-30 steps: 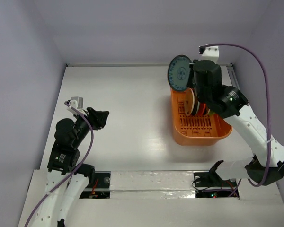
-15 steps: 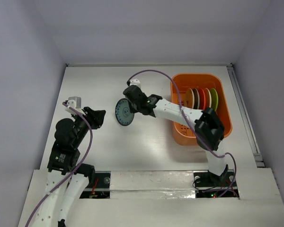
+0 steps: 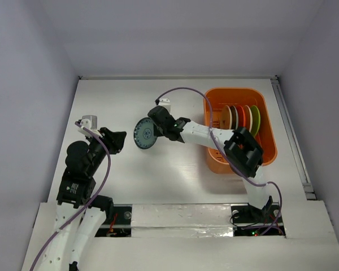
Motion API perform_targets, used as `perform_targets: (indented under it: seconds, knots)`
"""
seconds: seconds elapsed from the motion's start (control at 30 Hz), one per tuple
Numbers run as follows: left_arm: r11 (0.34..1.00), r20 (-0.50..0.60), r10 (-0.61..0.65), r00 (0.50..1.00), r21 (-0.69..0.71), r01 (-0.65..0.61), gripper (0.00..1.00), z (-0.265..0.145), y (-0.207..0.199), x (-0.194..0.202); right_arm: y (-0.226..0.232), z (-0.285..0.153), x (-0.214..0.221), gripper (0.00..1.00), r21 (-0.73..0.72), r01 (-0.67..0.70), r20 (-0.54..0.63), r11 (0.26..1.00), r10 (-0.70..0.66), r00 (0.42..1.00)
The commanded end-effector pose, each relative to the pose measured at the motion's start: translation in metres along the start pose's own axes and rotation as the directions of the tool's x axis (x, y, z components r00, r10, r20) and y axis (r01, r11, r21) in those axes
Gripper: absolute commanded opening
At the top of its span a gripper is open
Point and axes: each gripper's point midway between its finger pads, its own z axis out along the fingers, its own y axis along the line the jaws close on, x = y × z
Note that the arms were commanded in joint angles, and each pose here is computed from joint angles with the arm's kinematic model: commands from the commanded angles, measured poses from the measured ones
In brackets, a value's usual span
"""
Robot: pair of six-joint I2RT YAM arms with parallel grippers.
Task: Unload the plates from the dish rack
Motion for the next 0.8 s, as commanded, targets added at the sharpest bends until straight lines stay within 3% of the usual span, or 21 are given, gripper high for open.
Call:
perform_targets:
  seconds: [0.0,0.13,0.3,0.47,0.73,0.77]
  knots:
    - [1.0,0.022,0.005,1.0,0.024,-0.005,0.28,0.002,-0.005,-0.007,-0.016,0.012,0.017,0.12,0.069,-0.013,0.003,0.998,0.013,1.0]
    - [1.0,0.022,0.005,1.0,0.024,-0.005,0.29,0.002,-0.005,-0.007,-0.02,0.014,0.03,0.28,0.067,-0.019,-0.022,0.998,0.021,1.0]
    - [1.0,0.022,0.005,1.0,0.024,-0.005,0.3,0.002,-0.005,-0.007,-0.025,0.017,0.038,0.38,0.084,-0.007,-0.039,0.996,0.011,0.999]
    - [1.0,0.035,0.009,0.999,0.025,-0.01,0.3,0.0,-0.006,-0.01,-0.027,0.012,0.035,0.38,0.085,-0.01,-0.032,0.996,0.013,0.999]
    - [1.0,0.037,0.01,0.999,0.025,-0.01,0.3,-0.001,-0.006,-0.01,-0.016,-0.063,-0.037,0.41,-0.001,-0.031,0.112,1.0,0.031,0.993]
    - [1.0,0.039,0.01,0.999,0.024,-0.011,0.3,-0.001,-0.005,-0.01,-0.019,-0.088,-0.061,0.31,-0.011,-0.046,0.176,0.999,0.047,0.983]
